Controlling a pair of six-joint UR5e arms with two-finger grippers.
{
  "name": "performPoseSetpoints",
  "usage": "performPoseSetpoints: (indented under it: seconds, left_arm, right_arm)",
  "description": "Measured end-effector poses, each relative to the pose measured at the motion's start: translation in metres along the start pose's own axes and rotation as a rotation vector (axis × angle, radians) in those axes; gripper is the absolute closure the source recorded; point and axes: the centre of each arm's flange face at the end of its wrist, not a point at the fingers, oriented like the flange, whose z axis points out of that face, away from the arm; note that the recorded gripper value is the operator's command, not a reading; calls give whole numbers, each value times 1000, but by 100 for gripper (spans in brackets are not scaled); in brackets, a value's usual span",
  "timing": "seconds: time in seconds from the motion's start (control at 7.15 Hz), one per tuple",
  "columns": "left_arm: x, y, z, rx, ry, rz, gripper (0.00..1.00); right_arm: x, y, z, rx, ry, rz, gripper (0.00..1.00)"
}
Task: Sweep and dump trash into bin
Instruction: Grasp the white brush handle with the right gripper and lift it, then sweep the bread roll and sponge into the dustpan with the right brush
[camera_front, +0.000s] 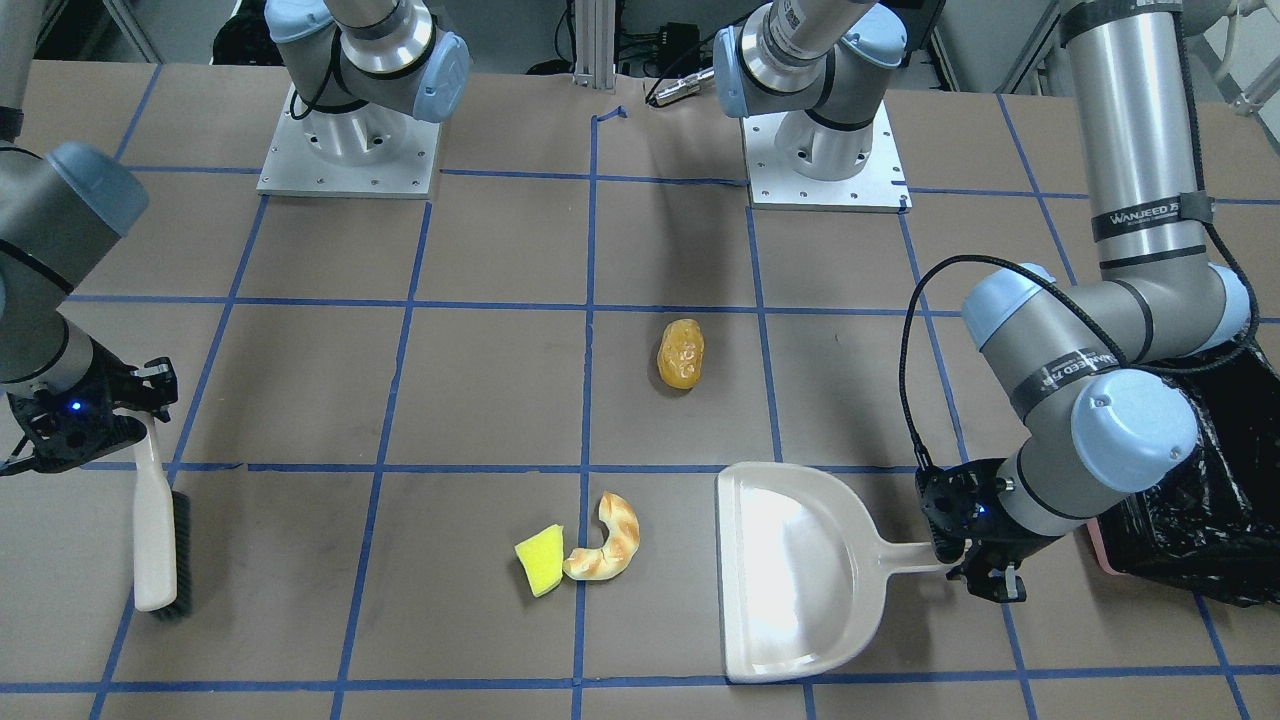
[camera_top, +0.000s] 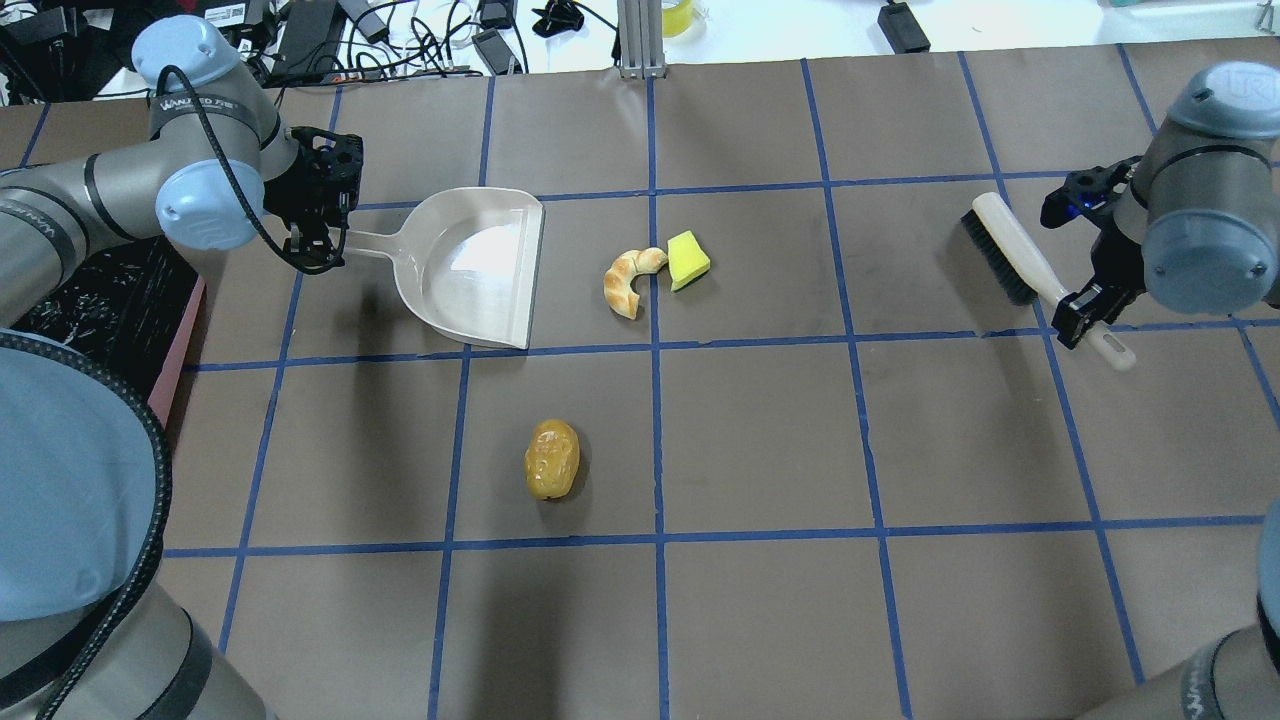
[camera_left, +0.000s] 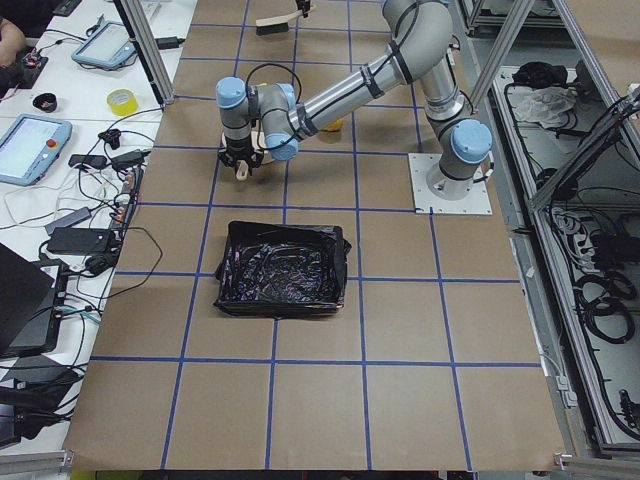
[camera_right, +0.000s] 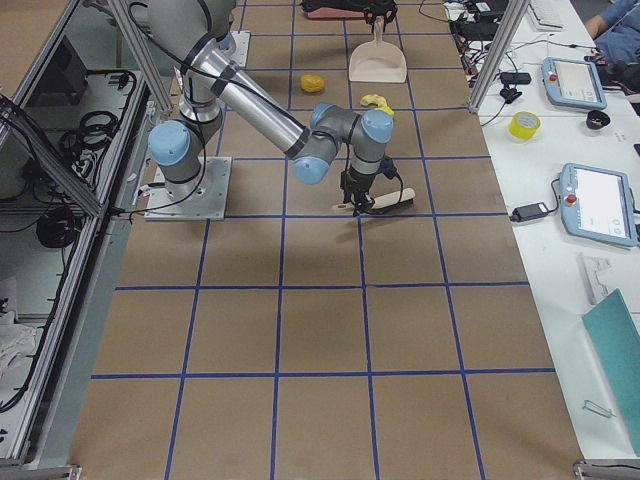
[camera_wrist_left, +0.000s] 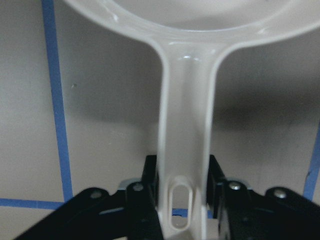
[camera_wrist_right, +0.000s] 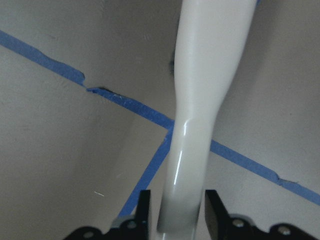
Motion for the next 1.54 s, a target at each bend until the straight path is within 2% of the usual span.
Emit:
performPoseSetpoints:
  seconds: [0.42,0.7,0.84,0.98,1.54]
  left_arm:
    - [-1,0,-2,-2,-3,-3,89]
    - [2,0,-1,-3,6,-3,91]
    - [3,-1,-1,-2,11,-2,96]
    - [5,-2,-1,-1,20,-1,100]
    - [8,-4,-1,-31,47,9,100]
  right_arm:
    - [3,0,-16,14,22,47,100]
    - [1,-6,-41,14,28,161,100]
    - [-13,-14,-54,10,25,212,100]
    - [-34,-23,-66,7,23,262,100]
    - [-158,-80,-84,0,32,491,100]
